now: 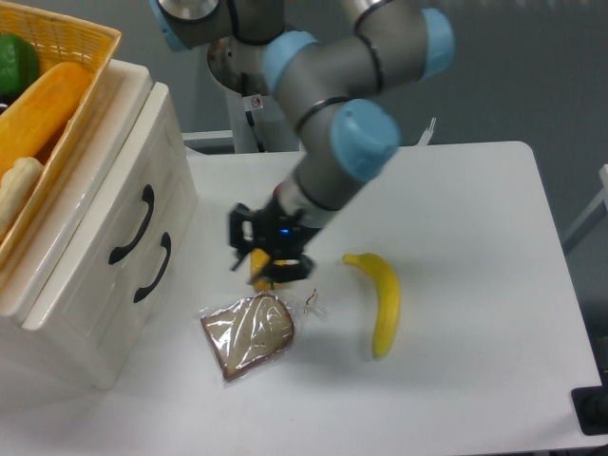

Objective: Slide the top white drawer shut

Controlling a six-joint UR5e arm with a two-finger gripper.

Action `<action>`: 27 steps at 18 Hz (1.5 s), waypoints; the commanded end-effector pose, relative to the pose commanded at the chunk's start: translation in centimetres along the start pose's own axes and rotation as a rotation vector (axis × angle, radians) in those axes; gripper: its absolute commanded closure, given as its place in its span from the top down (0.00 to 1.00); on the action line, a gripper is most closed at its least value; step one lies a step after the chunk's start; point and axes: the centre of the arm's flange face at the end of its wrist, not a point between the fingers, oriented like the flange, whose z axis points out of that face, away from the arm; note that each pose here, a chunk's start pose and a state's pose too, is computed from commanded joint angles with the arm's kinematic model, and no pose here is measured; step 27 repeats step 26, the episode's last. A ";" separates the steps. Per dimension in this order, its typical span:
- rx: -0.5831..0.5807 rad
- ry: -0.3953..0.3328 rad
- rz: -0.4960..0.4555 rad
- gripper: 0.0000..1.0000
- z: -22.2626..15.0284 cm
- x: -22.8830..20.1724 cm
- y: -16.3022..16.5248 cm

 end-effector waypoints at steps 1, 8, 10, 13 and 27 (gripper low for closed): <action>-0.013 -0.045 0.000 0.86 -0.5 -1.2 0.4; -0.104 -0.208 -0.049 1.00 -1.5 -10.2 5.3; -0.184 -0.258 -0.006 1.00 -0.9 -12.3 6.9; -0.310 -0.294 0.077 1.00 -0.1 -14.8 8.2; -0.451 -0.239 0.375 1.00 -0.7 -22.1 14.9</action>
